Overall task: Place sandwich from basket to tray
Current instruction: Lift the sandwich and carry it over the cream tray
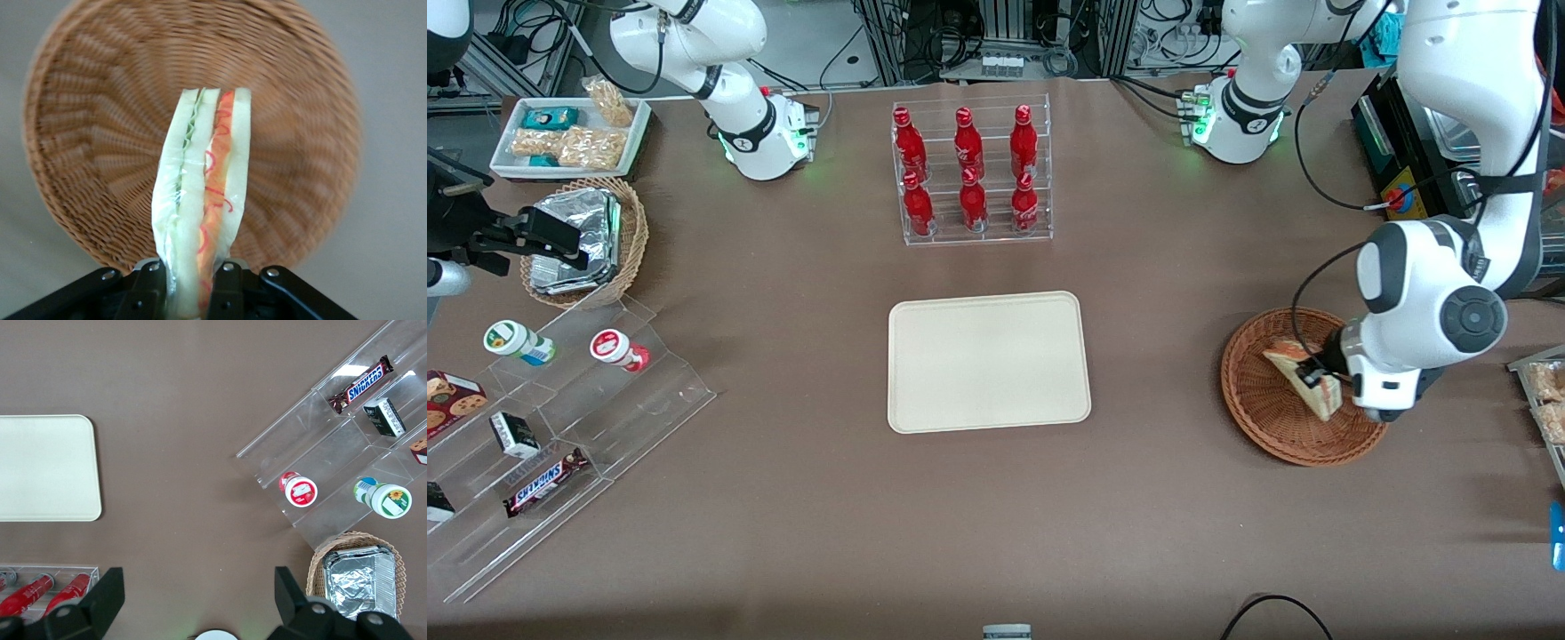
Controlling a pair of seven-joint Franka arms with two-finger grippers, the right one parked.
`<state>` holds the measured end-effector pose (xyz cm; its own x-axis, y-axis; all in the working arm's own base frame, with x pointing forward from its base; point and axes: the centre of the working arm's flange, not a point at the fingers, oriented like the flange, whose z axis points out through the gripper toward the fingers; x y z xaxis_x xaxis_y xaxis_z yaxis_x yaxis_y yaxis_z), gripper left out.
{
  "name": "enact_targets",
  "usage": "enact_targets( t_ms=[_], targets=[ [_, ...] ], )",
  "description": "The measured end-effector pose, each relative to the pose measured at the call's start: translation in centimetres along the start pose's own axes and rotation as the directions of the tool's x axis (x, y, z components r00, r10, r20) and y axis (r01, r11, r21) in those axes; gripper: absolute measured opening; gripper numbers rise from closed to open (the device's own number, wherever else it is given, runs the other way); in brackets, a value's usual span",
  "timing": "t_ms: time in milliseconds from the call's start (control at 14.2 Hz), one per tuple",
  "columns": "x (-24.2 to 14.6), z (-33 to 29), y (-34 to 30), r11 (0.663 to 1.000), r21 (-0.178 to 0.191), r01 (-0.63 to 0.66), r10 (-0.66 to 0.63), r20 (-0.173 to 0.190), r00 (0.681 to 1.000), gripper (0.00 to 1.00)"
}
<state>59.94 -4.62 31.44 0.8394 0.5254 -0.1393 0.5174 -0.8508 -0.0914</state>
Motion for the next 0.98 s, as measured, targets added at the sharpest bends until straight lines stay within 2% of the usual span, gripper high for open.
enact_targets(
  t_ms=[140, 351, 491, 632, 982],
  targets=[
    [-2.7, -1.1, 3.9, 0.975, 0.006, -0.220, 0.221, -0.012, 0.975, 0.15],
    [-7.6, -1.2, 10.0, 0.923, 0.019, -0.384, 0.384, -0.025, 0.923, 0.15],
    [-11.6, -0.7, 15.0, 0.910, 0.022, -0.415, 0.415, -0.034, 0.909, 0.15],
    [-16.1, -0.2, 20.6, 0.908, 0.001, -0.419, 0.419, -0.043, 0.907, 0.15],
    [-25.3, 2.1, 30.9, 0.928, -0.044, -0.370, 0.366, -0.070, 0.928, 0.15]
  ],
)
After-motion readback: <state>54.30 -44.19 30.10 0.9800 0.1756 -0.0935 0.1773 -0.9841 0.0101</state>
